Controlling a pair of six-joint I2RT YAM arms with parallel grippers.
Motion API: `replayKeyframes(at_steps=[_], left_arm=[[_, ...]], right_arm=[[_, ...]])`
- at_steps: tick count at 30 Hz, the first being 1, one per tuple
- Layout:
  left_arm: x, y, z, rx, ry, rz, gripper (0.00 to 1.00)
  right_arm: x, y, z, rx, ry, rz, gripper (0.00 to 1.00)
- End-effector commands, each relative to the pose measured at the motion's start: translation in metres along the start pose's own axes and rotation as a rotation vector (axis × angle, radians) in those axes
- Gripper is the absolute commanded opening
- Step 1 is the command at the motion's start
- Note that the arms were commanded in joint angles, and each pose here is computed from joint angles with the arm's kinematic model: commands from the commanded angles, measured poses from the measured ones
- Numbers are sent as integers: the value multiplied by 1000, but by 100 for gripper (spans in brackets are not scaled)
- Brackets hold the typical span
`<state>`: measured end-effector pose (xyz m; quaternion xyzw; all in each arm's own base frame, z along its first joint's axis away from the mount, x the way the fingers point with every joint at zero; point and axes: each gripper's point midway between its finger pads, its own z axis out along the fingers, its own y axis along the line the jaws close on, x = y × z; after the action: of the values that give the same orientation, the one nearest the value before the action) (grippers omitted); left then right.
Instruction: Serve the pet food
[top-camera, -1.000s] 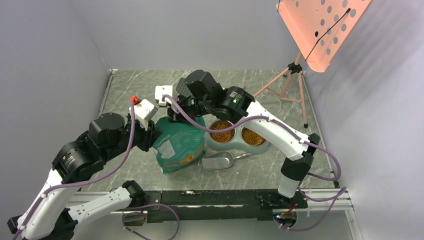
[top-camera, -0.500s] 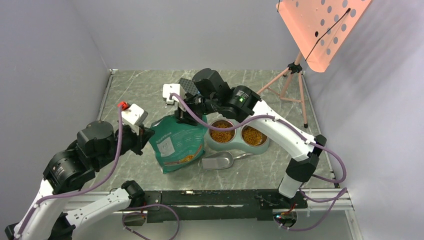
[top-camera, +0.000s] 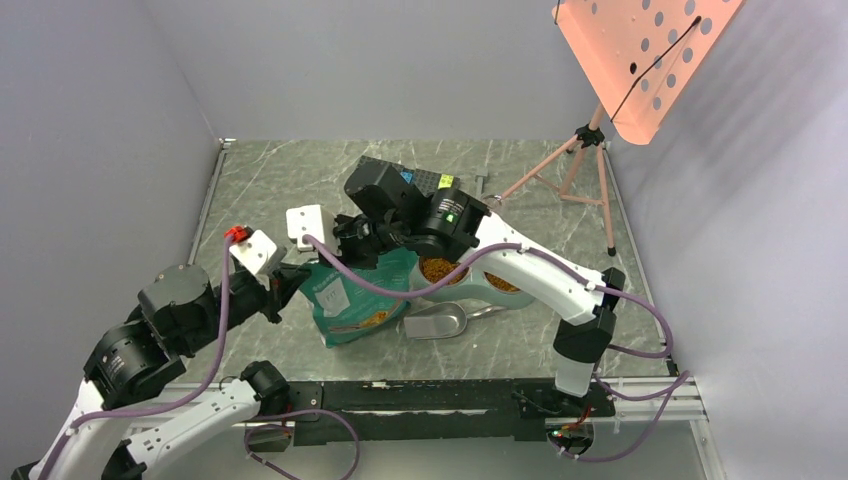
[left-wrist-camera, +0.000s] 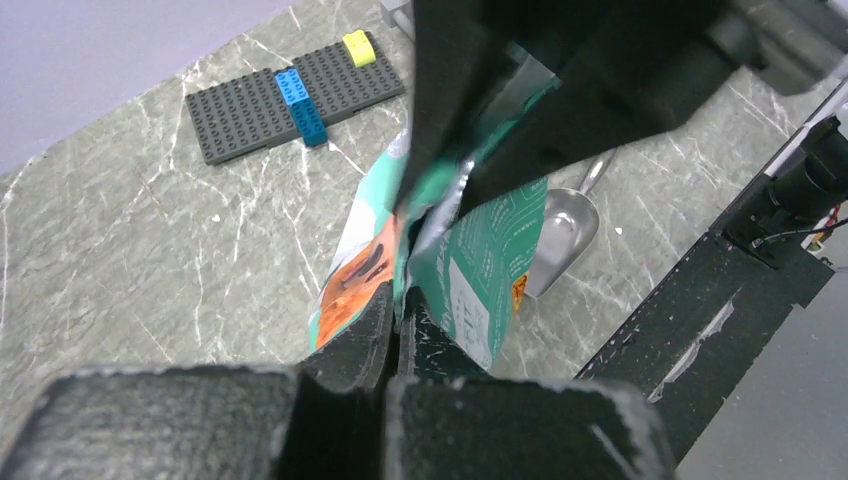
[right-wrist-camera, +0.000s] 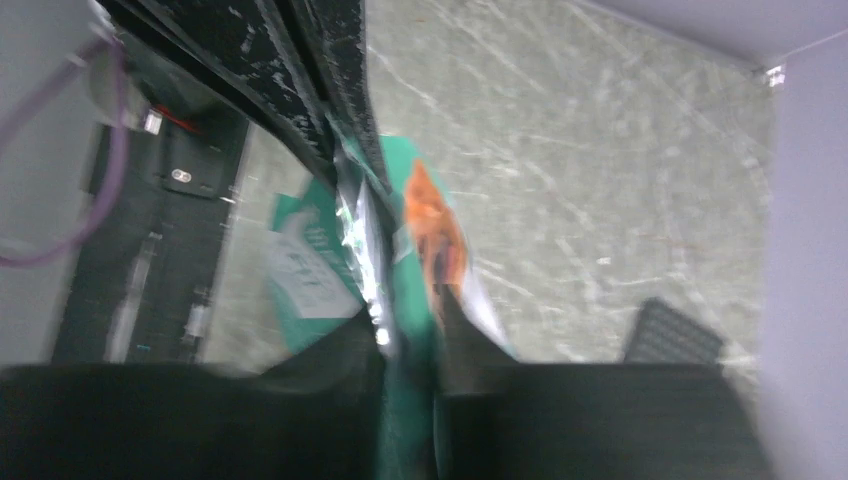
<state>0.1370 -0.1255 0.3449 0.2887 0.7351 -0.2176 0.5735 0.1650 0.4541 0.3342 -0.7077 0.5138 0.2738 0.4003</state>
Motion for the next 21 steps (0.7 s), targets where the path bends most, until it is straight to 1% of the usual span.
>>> replayKeyframes(at_steps=[1,4,8,9,10,11,13,14,15,16,17,21], left_arm=[[-18,-8,4,41,-110,-21,0],[-10,1,3,-14,-77,-30,0],[-7,4,-1,-26,-73,-27,0],[-7,4,-3,-27,-76,-28,0],[-6,5,-4,-30,-75,-27,0],[-6,6,-6,-35,-77,-27,0],[-5,6,-7,-38,-77,-30,0],[-5,6,-8,-39,-79,-32,0],[-4,6,-8,-38,-79,-34,0],[-4,6,-9,-37,-80,-36,0],[-4,6,-8,-36,-78,-36,0],[-5,2,-6,-13,-74,-34,0]], right_arm=[[-1,-23,-13,124,24,-58,0],[10,-37,-27,209,70,-73,0],[27,-51,-44,249,116,-33,0],[29,-52,-48,262,116,-21,6],[33,-54,-50,272,118,-16,16],[37,-56,-54,289,127,-13,24],[43,-57,-59,295,137,-2,26],[45,-58,-61,301,142,2,26],[48,-59,-63,308,148,3,22],[50,-59,-64,313,156,1,10],[53,-60,-66,316,165,0,0],[56,-56,-65,285,186,9,0]])
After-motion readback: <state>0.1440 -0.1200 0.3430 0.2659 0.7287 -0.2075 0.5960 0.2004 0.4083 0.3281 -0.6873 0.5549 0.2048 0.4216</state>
